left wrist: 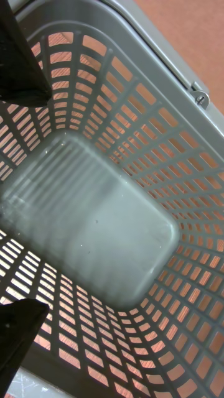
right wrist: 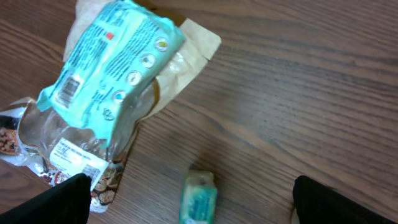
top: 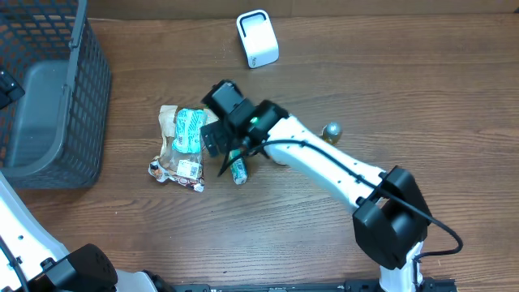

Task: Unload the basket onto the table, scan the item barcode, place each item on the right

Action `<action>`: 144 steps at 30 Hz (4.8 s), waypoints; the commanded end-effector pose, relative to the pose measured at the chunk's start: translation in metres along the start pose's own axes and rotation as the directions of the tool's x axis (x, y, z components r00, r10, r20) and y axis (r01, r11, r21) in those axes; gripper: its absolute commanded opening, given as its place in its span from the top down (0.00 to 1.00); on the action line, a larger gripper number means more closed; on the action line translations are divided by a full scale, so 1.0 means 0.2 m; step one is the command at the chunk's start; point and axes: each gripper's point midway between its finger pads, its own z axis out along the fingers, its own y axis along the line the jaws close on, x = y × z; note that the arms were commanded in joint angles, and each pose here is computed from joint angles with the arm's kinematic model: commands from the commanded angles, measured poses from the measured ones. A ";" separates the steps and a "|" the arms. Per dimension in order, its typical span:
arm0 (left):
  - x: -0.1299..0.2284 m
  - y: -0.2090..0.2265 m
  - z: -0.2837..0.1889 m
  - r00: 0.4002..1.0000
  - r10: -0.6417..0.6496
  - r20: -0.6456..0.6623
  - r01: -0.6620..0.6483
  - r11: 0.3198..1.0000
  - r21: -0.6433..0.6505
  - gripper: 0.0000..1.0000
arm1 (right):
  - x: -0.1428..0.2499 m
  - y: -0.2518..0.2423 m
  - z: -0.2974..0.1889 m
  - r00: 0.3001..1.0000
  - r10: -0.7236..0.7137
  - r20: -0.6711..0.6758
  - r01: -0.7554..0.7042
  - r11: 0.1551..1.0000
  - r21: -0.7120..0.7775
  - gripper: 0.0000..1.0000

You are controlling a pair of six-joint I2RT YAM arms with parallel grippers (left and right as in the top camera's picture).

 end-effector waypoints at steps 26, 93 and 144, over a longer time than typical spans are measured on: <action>-0.02 -0.01 0.00 1.000 0.019 0.010 -0.019 1.000 0.010 0.00 | -0.06 -0.01 -0.11 0.999 0.031 0.005 -0.031 0.997 -0.070 0.00; -0.02 -0.01 0.00 1.000 0.019 0.010 -0.019 1.000 0.010 0.00 | -0.28 -0.08 -0.41 0.993 0.066 0.097 -0.062 0.997 -0.044 0.00; -0.02 -0.01 0.00 1.000 0.019 0.010 -0.019 1.000 0.010 0.01 | 0.35 -1.08 -0.44 0.597 0.771 -0.221 -0.652 0.627 0.426 0.10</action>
